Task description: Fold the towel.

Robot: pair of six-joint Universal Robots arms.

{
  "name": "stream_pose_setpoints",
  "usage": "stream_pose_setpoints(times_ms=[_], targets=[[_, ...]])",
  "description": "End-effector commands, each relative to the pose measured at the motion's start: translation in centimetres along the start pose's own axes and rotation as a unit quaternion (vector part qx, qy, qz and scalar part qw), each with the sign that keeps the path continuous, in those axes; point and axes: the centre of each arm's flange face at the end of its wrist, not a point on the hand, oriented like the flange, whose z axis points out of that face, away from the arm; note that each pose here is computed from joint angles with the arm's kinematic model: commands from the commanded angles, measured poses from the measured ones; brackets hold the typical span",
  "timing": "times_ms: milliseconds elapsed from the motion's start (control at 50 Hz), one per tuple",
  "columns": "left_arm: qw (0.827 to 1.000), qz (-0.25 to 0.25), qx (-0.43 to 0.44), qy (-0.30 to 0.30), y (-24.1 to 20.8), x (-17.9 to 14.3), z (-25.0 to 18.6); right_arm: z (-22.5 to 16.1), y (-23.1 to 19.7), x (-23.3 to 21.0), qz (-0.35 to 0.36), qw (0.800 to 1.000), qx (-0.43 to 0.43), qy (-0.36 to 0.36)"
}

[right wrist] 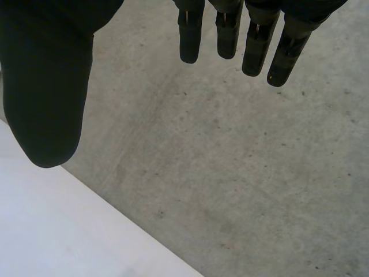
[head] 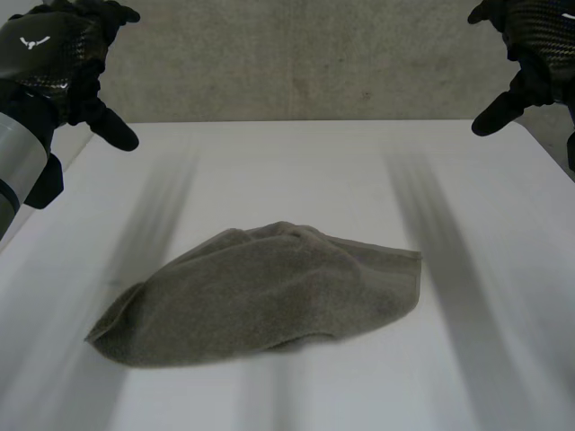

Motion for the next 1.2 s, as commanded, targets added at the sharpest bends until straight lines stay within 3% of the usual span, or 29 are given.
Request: stream_pose_setpoints(times_ms=[20, 160, 360, 560, 740, 860, 1020, 1060, 1100, 1160, 1200], targets=[[1.0, -0.001, -0.026, 0.007, 1.5, 0.5, 0.3, 0.8, 1.7, -1.1, 0.009, 0.999, -0.028, -0.042], [0.993, -0.004, -0.115, 0.015, 5.5, 1.0, 0.1, 1.5, 5.1, -2.6, 0.014, 0.989, -0.1, -0.103], [0.965, -0.012, -0.258, -0.036, 13.9, -2.2, 0.0, 3.4, 13.4, -6.5, 0.037, 0.956, -0.213, -0.2], [0.937, -0.02, -0.347, -0.034, 19.9, -2.3, -0.2, 5.1, 18.8, -10.0, 0.037, 0.94, -0.232, -0.249], [0.926, -0.021, -0.375, -0.031, 22.1, -2.2, -0.3, 4.9, 21.2, -12.3, 0.037, 0.93, -0.247, -0.27], [0.933, -0.017, -0.357, -0.029, 23.0, -2.1, 1.0, 5.3, 21.1, -13.7, 0.032, 0.933, -0.224, -0.28], [0.968, -0.004, -0.25, -0.021, 20.0, -1.4, 4.5, 8.4, 17.7, -13.2, 0.019, 0.955, -0.136, -0.264], [0.985, 0.0, -0.175, -0.01, 16.8, -0.4, 6.5, 9.5, 16.6, -13.0, 0.014, 0.961, -0.105, -0.254], [0.991, 0.001, -0.132, -0.01, 14.9, -0.3, 7.5, 11.6, 13.6, -11.9, 0.009, 0.977, -0.027, -0.211], [0.999, 0.003, -0.041, -0.011, 11.3, -0.2, 9.3, 12.7, 11.4, -10.9, 0.006, 0.985, 0.025, -0.172], [1.0, 0.004, 0.009, -0.014, 9.5, -0.2, 10.0, 13.9, 7.2, -8.7, 0.005, 0.987, 0.134, -0.091]])
